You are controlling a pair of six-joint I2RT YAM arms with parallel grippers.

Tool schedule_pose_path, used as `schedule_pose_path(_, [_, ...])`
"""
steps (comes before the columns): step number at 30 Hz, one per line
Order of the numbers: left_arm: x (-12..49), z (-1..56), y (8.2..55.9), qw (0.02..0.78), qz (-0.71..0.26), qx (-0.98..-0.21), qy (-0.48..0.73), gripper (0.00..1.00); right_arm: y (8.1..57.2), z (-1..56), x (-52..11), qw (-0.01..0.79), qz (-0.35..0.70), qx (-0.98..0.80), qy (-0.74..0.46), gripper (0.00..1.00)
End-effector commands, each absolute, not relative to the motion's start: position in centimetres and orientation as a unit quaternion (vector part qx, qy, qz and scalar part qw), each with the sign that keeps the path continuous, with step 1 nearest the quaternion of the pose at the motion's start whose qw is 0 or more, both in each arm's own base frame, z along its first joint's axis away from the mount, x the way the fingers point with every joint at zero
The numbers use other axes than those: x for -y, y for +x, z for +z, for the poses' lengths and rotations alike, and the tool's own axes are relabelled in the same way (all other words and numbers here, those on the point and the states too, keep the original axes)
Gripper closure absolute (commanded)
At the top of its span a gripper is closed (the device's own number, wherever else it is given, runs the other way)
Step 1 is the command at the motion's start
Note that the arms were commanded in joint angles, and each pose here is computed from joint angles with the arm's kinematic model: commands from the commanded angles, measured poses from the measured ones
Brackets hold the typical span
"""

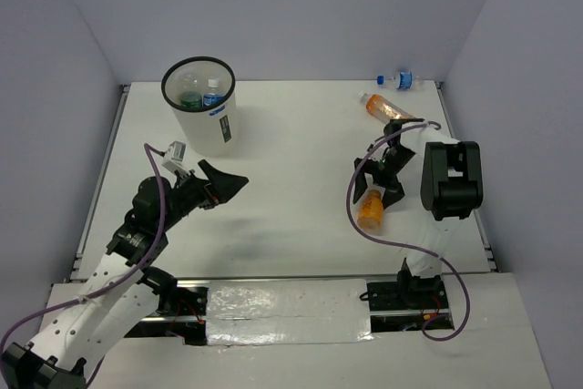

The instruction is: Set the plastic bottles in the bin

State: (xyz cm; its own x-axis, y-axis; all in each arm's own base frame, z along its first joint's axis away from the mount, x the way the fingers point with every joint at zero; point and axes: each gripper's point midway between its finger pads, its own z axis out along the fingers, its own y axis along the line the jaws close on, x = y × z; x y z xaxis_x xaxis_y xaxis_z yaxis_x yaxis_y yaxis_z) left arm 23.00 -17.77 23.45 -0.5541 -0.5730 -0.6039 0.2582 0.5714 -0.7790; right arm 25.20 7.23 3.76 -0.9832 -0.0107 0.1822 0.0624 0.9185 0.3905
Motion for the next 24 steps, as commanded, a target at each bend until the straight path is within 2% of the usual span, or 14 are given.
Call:
schedule_pose_path(1, [17.9,25.1,23.2,0.485,-0.468,-0.732,-0.099,0.01,24.8,4.1,-8.1,0.125,-0.223,0.966,-0.04,0.0])
schedule_pose_path(3, [18.1,25.0,23.2,0.482,-0.471,-0.732,-0.098,0.01,24.0,3.4,-8.5,0.156,-0.23,0.959,-0.063,0.0])
schedule_pose_path(7, [18.6,24.9,23.4,0.476,-0.478,-0.732,-0.091,0.01,24.1,2.1,-8.3,0.15,-0.218,0.962,-0.068,0.01])
schedule_pose_path(10, [18.9,25.0,23.4,0.476,-0.484,-0.73,-0.085,0.01,24.0,1.9,-8.4,0.156,-0.222,0.96,-0.075,0.06])
schedule_pose_path(20, [21.0,25.5,23.2,0.454,-0.522,-0.72,-0.051,0.01,26.3,2.8,-8.4,0.117,-0.249,0.958,-0.085,0.53])
schedule_pose_path(22, [22.0,25.4,22.8,0.438,-0.549,-0.711,-0.04,0.01,27.6,3.9,-8.8,0.091,-0.264,0.958,-0.068,0.62])
schedule_pose_path(23, [23.2,25.2,22.5,0.418,-0.579,-0.699,-0.031,0.01,29.5,5.7,-9.1,0.048,-0.28,0.958,-0.044,0.67])
schedule_pose_path(24, [23.2,25.2,22.5,0.418,-0.579,-0.699,-0.031,0.01,30.4,6.5,-9.1,0.031,-0.28,0.959,-0.039,0.67])
